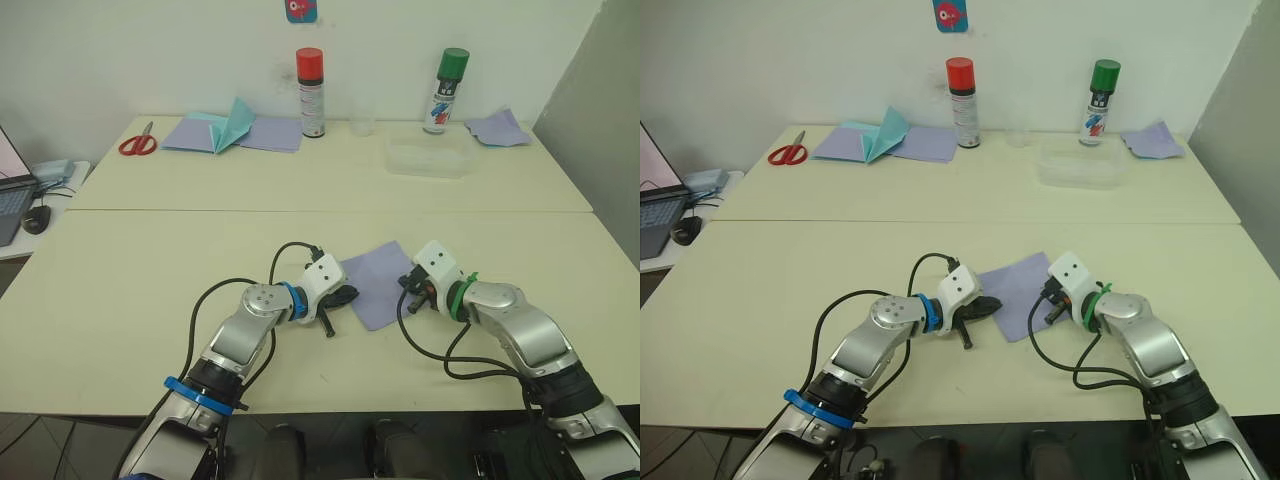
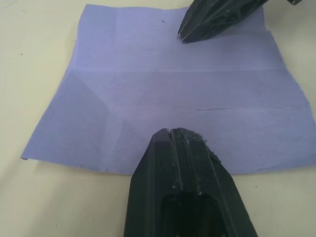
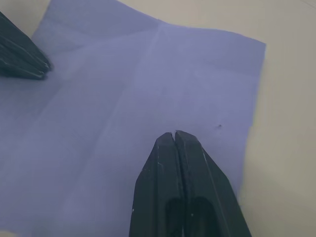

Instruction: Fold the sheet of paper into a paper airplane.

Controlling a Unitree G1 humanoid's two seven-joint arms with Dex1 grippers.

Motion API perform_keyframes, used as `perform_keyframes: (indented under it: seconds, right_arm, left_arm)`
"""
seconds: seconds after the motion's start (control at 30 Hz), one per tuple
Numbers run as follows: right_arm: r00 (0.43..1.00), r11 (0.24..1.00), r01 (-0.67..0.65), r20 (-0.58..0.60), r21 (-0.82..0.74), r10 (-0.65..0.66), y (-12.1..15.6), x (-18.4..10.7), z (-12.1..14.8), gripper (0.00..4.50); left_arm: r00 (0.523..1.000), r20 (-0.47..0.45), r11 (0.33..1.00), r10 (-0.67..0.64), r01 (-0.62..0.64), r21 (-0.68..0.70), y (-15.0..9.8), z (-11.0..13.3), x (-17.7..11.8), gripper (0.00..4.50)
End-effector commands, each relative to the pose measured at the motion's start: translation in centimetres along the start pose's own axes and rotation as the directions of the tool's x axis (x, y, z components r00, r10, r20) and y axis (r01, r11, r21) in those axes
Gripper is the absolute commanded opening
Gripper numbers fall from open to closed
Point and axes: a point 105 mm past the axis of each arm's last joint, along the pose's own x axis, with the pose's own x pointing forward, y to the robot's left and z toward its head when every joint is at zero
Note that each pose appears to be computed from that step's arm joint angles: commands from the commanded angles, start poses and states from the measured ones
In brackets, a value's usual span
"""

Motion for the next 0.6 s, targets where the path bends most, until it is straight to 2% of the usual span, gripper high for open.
perform_keyframes:
  seconds: [0.03,0.3,0.57,0.6]
  right_arm:
    - [1.0,1.0,0.024,-0.009,-0.005,-0.024,-0.9,-0.8,-0.3,0.03]
    - [1.0,1.0,0.014,0.027,0.012,-0.014,-0.8,-1.3,0.0,0.03]
    - [0.985,0.995,0.008,0.172,0.096,-0.024,-2.4,-1.9,3.6,0.03]
    - [0.984,0.995,0.002,0.179,0.098,-0.02,-2.6,-1.8,3.8,0.2]
  left_arm:
    - [0.99,-0.141,0.998,-0.016,0.008,-0.059,-0.9,-4.1,-0.1,0.0]
    - [0.993,-0.114,0.999,-0.016,0.012,-0.038,-0.8,-3.5,0.2,0.0]
    - [0.996,-0.091,1.0,-0.018,0.016,-0.02,-0.5,-3.1,0.0,0.0]
    - [0.996,-0.09,1.0,-0.019,0.018,-0.019,-0.5,-3.1,0.0,0.0]
